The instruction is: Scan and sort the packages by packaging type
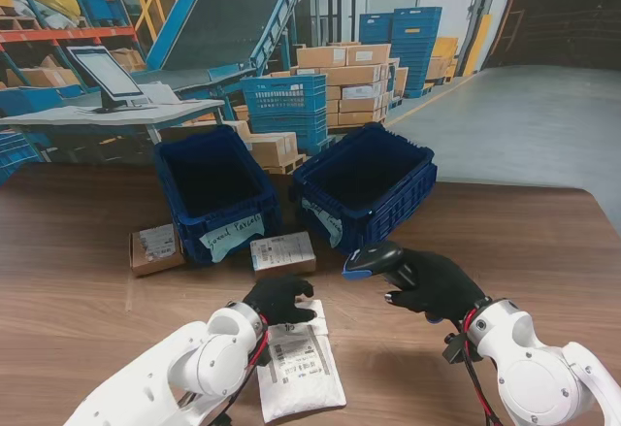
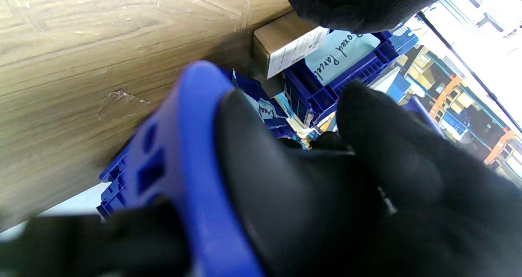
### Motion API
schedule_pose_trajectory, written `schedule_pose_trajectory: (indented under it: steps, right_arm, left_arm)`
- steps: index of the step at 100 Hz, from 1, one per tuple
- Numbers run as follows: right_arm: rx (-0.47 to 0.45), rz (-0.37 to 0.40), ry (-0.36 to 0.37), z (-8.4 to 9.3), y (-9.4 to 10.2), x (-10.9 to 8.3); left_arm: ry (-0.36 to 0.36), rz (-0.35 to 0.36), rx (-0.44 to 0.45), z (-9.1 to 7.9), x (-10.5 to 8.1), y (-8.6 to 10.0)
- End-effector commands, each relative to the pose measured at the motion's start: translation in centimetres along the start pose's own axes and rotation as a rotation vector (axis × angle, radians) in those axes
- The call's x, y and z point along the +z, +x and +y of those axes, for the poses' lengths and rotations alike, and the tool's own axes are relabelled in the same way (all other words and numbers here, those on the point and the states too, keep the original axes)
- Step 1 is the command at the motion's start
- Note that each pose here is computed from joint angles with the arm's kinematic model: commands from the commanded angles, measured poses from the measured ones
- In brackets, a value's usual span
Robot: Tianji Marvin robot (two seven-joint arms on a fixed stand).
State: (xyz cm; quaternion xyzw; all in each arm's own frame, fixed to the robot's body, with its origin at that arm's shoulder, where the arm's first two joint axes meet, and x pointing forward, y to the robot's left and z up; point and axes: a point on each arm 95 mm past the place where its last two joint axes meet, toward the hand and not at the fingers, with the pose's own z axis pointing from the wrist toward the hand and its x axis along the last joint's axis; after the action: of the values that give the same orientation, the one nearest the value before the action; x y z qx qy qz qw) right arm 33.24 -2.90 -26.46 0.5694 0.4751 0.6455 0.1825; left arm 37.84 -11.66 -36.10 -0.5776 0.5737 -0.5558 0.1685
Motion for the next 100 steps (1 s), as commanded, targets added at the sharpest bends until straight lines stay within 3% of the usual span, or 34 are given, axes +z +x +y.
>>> schedule_pose_trajectory:
  steps: [1,21,45,61,78,100]
  right_arm:
    - [0.004,0.005,0.003,-0.1,0.6,-0.1]
    - [0.004,0.007,-0.004,-0.1,0.9,-0.1]
    - [0.0,0.011,-0.007,-0.2,1.1,0.1]
    - [-0.001,0.017,-0.013,-0.2,1.2,0.5]
    - [-0.001,0.019,-0.017,-0.2,1.3,0.6]
    - [0.001,0.016,-0.019,-0.2,1.3,0.4]
  left_arm:
    - [-0.016,0.012,0.002,0.1,-0.8,-0.1]
    - [-0.014,0.061,0.033,-1.0,-3.1,-1.5]
    - [-0.09,0.117,-0.04,-2.0,-6.0,-2.8]
    - [-0.132,0.145,-0.039,-2.5,-7.2,-3.2]
    - [-0.183,0.178,-0.027,-2.3,-7.4,-3.2]
    - [-0.218,0.211,-0.022,-1.4,-6.0,-2.5]
